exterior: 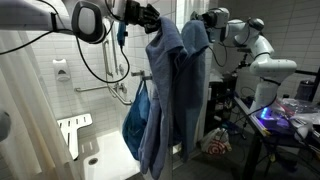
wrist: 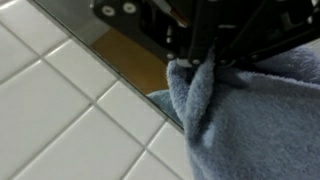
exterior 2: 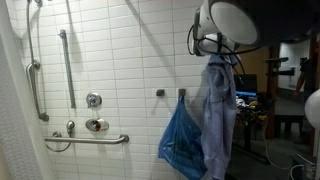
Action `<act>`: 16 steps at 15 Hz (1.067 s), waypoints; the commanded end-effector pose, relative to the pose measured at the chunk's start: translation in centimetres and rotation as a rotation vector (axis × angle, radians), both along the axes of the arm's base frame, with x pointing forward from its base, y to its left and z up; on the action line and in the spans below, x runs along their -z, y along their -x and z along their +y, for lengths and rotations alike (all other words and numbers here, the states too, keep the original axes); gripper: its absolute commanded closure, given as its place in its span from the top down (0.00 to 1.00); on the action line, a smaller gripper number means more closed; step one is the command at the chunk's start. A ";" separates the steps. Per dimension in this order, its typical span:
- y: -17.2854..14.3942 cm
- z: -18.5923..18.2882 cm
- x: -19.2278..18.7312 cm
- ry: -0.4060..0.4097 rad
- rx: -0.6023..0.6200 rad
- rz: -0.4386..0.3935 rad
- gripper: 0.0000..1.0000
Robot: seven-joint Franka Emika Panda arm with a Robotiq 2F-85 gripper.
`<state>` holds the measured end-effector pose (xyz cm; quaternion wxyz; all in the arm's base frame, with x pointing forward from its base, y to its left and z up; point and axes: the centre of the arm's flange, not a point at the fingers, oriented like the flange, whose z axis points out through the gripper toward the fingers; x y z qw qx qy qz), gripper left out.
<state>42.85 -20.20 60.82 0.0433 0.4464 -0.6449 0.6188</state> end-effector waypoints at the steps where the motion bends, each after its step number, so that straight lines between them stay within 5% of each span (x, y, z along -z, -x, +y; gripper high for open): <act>1: 0.3 -1.8 -0.8 -0.074 0.055 -0.029 0.01; 16: 1.3 -7.1 -3.1 -0.322 0.254 -0.107 0.01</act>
